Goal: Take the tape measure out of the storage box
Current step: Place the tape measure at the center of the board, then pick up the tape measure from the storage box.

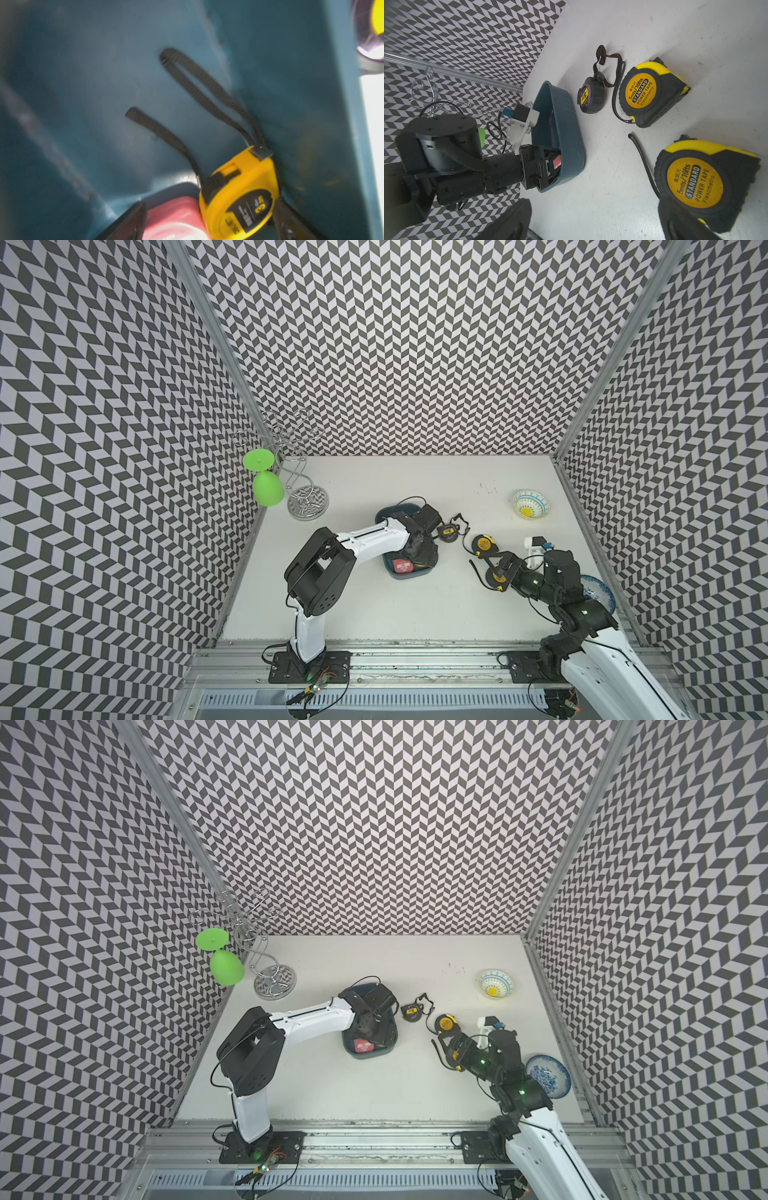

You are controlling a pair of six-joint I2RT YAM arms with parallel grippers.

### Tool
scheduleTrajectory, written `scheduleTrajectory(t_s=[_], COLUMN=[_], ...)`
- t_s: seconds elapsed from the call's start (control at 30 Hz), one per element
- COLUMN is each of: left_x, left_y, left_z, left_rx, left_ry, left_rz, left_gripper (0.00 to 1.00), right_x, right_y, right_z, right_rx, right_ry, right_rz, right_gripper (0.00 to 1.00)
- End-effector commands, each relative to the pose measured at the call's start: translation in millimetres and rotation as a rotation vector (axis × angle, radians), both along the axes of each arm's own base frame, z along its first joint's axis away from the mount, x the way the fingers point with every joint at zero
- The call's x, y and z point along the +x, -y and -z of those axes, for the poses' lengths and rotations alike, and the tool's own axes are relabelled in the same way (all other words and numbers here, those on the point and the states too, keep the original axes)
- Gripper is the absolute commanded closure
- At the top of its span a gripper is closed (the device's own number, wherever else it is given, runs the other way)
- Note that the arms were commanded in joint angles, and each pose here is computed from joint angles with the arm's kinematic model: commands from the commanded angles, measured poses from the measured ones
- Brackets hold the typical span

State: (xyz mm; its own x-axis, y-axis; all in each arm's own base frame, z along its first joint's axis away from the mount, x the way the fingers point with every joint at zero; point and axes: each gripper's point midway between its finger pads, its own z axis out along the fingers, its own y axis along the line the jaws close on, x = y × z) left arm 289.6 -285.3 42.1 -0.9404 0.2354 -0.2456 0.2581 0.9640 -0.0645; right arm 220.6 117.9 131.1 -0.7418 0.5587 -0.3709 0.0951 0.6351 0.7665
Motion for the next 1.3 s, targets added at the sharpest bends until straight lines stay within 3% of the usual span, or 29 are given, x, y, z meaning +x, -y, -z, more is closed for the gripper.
scheduleTrajectory(t_s=[0.0,0.33,0.57,0.87,1.27], left_x=[0.4,8.0,15.7,19.1,37.4], left_y=[5.3,-15.4,-38.4,-12.0,-6.2], left_z=[4.6,8.3,-7.0,-23.7,-11.8], left_rx=[0.014,0.121,0.115,0.004,0.030], left_ry=[0.001,0.025,0.052,0.051,0.049], left_rz=[0.036,0.011,-0.056,-0.027,0.006], left_gripper=[0.02,0.03,0.03,0.00,0.03], right_x=[4.1,6.2,6.4,7.0,8.6], right_y=[0.1,-0.8,-2.1,-3.9,-4.2], right_z=[-12.8,-17.6,-20.8,-22.5,-21.2], right_rx=[0.013,0.019,0.030,0.035,0.038], right_ry=[0.030,0.038,0.046,0.048,0.044], right_rz=[0.008,0.009,0.005,-0.004,-0.002], right_gripper=[0.01,0.00,0.01,0.00,0.00])
